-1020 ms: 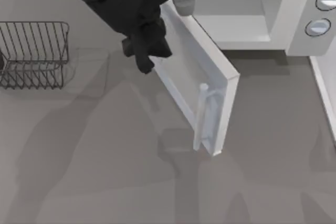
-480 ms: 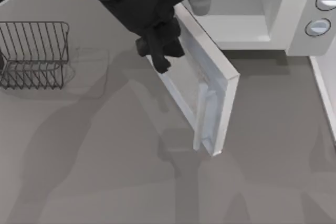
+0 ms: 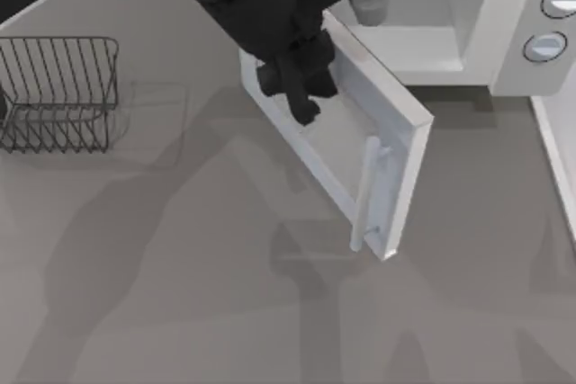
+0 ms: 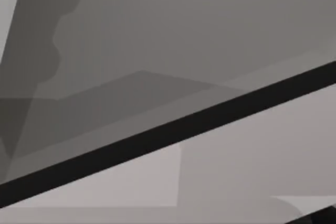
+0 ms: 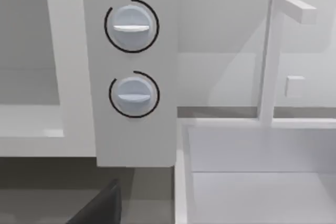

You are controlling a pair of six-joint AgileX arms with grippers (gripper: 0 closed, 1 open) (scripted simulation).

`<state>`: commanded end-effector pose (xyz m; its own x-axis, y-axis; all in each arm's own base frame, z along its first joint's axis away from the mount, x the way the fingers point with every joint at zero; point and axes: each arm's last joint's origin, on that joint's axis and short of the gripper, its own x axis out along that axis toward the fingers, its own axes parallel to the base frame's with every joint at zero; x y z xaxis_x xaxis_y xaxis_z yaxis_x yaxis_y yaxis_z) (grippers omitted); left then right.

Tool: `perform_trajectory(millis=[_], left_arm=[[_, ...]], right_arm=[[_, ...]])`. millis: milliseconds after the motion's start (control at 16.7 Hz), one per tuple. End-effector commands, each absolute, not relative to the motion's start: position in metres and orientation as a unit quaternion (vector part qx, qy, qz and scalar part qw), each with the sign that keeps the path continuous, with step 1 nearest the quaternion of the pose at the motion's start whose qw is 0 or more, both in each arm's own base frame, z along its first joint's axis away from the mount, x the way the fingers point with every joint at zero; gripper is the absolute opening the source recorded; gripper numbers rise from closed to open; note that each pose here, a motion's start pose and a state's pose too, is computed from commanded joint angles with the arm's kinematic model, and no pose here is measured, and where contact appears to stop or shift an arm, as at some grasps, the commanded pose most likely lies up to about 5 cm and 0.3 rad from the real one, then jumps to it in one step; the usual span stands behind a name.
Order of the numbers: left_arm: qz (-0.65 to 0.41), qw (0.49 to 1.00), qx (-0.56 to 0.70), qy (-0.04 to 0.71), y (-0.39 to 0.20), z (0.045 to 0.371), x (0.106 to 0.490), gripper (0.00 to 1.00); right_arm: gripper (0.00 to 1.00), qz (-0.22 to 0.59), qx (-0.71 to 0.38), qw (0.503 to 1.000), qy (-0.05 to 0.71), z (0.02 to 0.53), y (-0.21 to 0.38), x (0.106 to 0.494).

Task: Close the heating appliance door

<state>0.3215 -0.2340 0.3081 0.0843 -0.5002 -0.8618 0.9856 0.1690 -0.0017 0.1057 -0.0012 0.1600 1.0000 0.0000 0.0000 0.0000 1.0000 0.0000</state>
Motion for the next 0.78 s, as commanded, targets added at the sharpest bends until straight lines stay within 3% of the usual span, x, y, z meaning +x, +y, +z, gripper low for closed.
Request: perform_trajectory(millis=[780], left_arm=[[-0.558, 0.665, 0.317, 0.381, -0.250, 0.309, 0.322, 0.00]], right_arm=[[1.00, 0.000, 0.000, 1.000, 0.000, 0.160, -0.001, 0.106]])
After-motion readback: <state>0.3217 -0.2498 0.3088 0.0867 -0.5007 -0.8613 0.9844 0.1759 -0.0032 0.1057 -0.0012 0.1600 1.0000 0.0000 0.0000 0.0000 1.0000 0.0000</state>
